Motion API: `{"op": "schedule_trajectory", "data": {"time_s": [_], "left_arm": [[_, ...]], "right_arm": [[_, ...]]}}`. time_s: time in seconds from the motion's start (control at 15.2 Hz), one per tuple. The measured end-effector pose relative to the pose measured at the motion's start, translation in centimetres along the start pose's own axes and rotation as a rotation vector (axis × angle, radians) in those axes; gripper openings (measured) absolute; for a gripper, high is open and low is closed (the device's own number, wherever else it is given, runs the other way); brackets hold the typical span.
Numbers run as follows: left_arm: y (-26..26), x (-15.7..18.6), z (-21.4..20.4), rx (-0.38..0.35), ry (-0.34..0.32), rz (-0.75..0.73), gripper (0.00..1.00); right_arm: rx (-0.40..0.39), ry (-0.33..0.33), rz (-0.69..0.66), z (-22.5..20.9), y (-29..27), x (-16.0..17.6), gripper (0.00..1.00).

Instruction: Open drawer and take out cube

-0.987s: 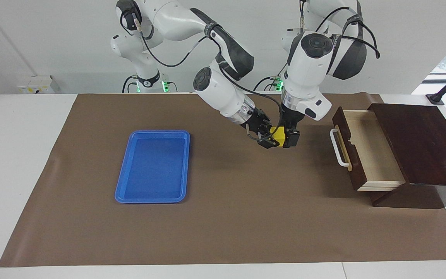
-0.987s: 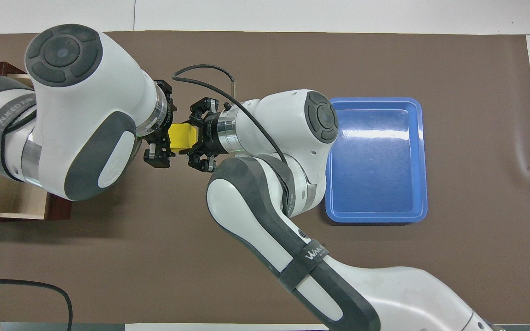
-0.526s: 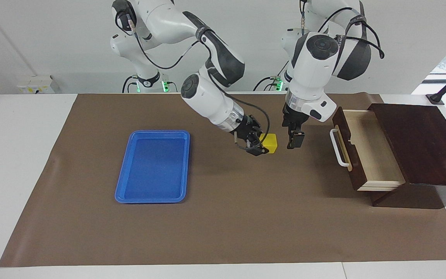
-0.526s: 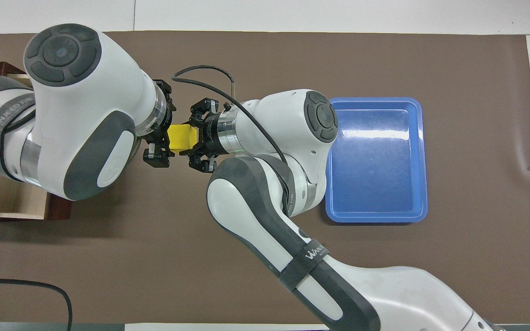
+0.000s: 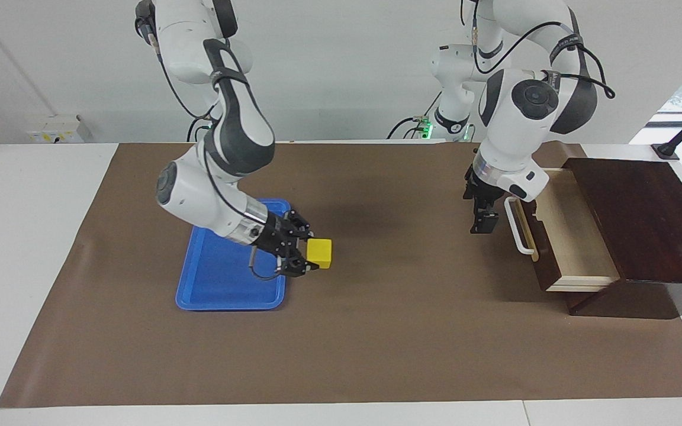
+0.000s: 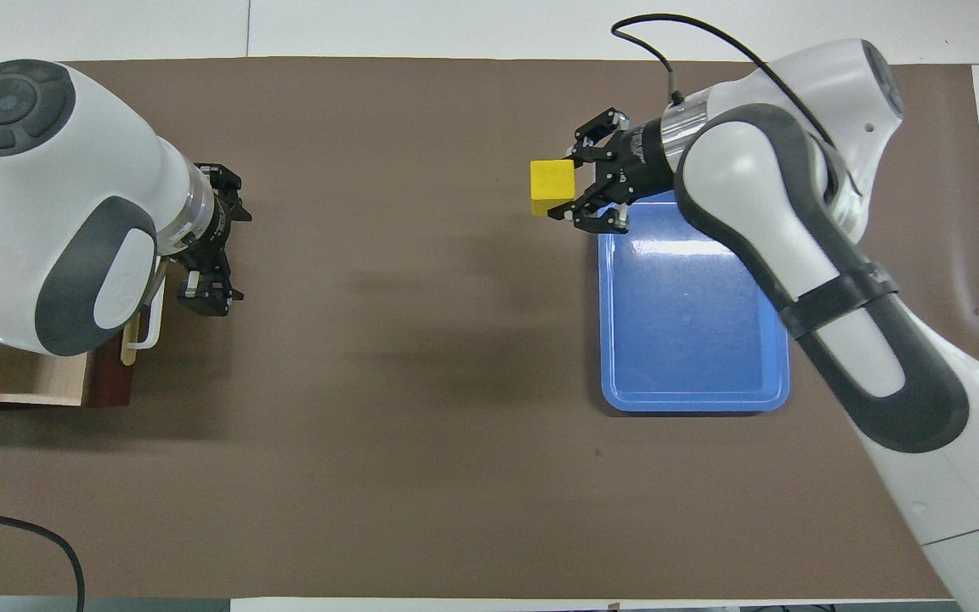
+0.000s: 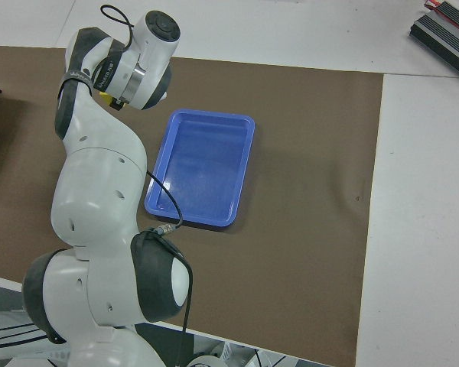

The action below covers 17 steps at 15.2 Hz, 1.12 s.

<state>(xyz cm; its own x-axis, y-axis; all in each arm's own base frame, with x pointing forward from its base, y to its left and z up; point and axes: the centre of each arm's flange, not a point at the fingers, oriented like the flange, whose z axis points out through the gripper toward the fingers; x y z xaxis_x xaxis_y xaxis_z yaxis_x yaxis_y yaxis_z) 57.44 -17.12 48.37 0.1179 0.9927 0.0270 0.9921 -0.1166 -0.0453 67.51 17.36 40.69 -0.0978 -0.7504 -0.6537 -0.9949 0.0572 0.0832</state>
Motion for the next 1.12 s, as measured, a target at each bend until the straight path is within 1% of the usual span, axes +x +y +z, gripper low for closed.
{"op": "schedule_trajectory", "data": {"time_s": [0.13, 0.26, 0.46, 0.66, 0.72, 0.86, 1.12], "left_arm": [[-0.1, 2.7, 0.6, 0.0, 0.0, 0.015, 1.0], [-0.2, 5.4, 1.3, -0.017, -0.001, 0.028, 1.0], [-0.8, 9.2, 2.9, -0.044, 0.001, 0.06, 1.0], [-1.8, 12.6, 4.2, -0.056, 0.006, 0.095, 1.0], [-2.0, 13.3, 4.6, -0.063, 0.005, 0.098, 1.0], [-2.5, 13.5, 4.7, -0.078, 0.004, 0.101, 1.0], [-2.8, 14.7, 4.6, -0.086, 0.002, 0.119, 1.0]], "right_arm": [[-0.025, -0.006, -0.012, -2.2, -0.2, 4.6, 0.56], [-0.035, -0.009, -0.033, -3.4, 0.3, 7.9, 0.56], [-0.073, -0.008, -0.113, -2.8, 2.5, 11.5, 0.56], [-0.099, -0.013, -0.184, -2.5, 4.9, 16.0, 0.56], [-0.097, -0.01, -0.205, -2.5, 5.6, 17.3, 0.56], [-0.083, 0.001, -0.221, -2.5, 6.9, 19.9, 0.56], [-0.063, 0.024, -0.21, -1.6, 7.9, 21.6, 0.56]]}}
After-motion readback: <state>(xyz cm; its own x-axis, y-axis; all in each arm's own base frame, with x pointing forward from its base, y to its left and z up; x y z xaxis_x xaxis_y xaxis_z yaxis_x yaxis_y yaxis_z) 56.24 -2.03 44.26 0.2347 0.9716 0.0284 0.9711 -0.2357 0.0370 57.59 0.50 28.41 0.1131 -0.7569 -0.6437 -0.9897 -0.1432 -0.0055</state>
